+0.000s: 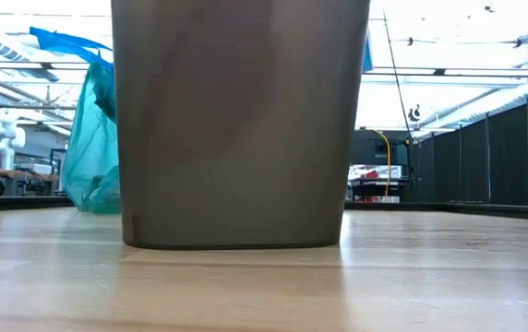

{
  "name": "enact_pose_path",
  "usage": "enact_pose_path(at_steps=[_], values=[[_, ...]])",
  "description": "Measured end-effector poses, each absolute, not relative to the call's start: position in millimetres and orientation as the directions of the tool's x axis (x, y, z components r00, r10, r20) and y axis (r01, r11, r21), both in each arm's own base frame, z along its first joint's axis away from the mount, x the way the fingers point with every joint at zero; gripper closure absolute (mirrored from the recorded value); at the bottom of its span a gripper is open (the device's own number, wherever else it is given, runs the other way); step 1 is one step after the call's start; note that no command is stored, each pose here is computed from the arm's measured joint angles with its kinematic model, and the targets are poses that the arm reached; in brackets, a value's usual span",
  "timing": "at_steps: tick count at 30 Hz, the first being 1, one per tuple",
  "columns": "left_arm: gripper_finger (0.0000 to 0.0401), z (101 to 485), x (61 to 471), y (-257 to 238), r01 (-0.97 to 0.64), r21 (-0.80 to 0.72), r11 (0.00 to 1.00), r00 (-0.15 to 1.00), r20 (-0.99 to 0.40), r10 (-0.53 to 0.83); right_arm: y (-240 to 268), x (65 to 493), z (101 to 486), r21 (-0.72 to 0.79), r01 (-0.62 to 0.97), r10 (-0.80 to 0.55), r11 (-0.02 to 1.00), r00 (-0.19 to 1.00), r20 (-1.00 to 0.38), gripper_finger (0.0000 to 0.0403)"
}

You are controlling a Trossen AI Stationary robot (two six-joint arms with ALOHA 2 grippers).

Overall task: Place trash/remove bag and relplace
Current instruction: Insert the trash bag into the trash bin

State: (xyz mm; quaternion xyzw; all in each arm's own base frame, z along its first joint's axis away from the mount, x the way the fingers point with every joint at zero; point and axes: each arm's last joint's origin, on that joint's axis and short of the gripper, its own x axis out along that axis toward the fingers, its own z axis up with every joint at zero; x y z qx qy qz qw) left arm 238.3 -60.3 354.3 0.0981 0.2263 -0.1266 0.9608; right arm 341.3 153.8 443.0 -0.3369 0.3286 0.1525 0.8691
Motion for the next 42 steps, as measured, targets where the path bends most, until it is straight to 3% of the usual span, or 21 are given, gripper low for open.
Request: enact_pose_path(at_steps=[4,9,14,20,42], values=[[0.0202,364.5,247.0,-65.5,0.357,0.111,0.927,0.892,-0.334,-0.303,154.2,342.4,442.0,-0.486,-0.486,0.042,0.726,0.737,-0.675,0.0403],[0.0222,342.1,278.8,-68.3,0.34,0.11,0.934,0.885,-0.375,-0.277,157.5,349.3,434.7,-0.49,-0.498,0.037,0.716,0.727,-0.686,0.0403],[0.0289,305.3,306.1,-69.8,0.321,0.095,0.942,0.833,-0.501,-0.234,158.4,350.6,431.4,-0.482,-0.503,0.032,0.718,0.716,-0.698,0.0403],[0.0391,286.9,316.8,-81.1,0.374,0.006,0.927,0.775,-0.552,-0.309,158.8,351.7,429.7,-0.48,-0.505,0.031,0.718,0.711,-0.702,0.0403],[0.04,271.9,319.8,-88.3,0.319,-0.007,0.948,0.746,-0.614,-0.256,161.9,361.5,419.5,-0.44,-0.535,0.069,0.721,0.688,-0.723,0.0403]])
